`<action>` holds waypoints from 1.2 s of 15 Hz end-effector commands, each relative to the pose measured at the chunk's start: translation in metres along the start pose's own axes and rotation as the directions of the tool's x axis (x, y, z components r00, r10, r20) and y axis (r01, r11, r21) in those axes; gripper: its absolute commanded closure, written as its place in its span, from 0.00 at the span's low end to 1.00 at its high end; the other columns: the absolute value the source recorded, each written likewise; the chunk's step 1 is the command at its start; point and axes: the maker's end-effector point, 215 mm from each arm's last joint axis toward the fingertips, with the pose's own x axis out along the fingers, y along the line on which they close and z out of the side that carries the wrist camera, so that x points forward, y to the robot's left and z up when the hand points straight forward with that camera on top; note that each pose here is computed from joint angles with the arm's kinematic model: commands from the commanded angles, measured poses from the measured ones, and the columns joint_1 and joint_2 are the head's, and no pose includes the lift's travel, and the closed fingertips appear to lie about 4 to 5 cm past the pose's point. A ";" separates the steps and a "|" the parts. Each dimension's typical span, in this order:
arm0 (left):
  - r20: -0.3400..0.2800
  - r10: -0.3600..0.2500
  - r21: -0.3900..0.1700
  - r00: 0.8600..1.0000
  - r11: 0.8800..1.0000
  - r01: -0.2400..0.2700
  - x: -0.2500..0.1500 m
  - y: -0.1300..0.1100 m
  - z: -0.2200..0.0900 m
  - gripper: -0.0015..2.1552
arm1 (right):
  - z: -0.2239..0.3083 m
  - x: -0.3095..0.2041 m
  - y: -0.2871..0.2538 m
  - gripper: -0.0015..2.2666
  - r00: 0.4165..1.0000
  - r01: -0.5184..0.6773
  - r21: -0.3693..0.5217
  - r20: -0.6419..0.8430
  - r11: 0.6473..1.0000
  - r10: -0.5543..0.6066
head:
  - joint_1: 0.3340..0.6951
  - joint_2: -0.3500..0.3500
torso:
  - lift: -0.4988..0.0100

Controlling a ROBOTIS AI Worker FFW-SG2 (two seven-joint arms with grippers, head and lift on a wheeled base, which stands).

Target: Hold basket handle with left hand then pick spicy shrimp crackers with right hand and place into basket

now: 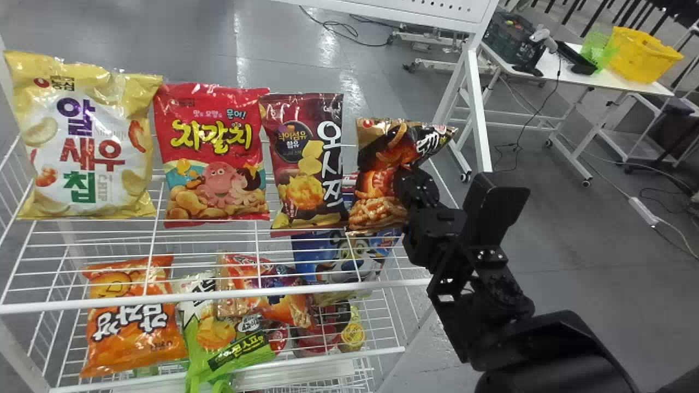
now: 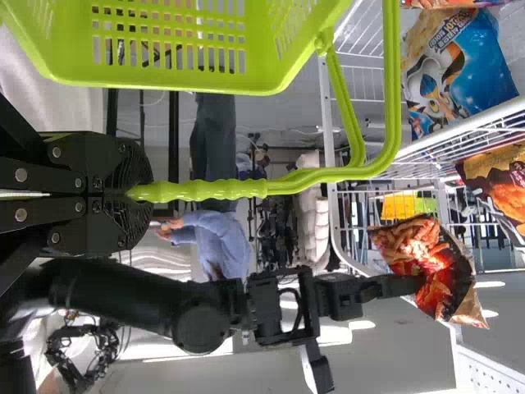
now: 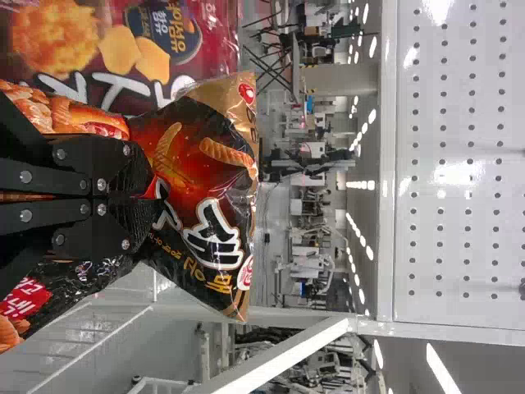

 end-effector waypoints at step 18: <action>-0.009 -0.002 0.004 1.000 1.000 0.002 0.006 -0.002 -0.002 0.84 | -0.146 -0.212 0.099 0.74 0.645 -0.284 0.136 -0.705 0.949 0.294 | 1.00 0.09 | 0.91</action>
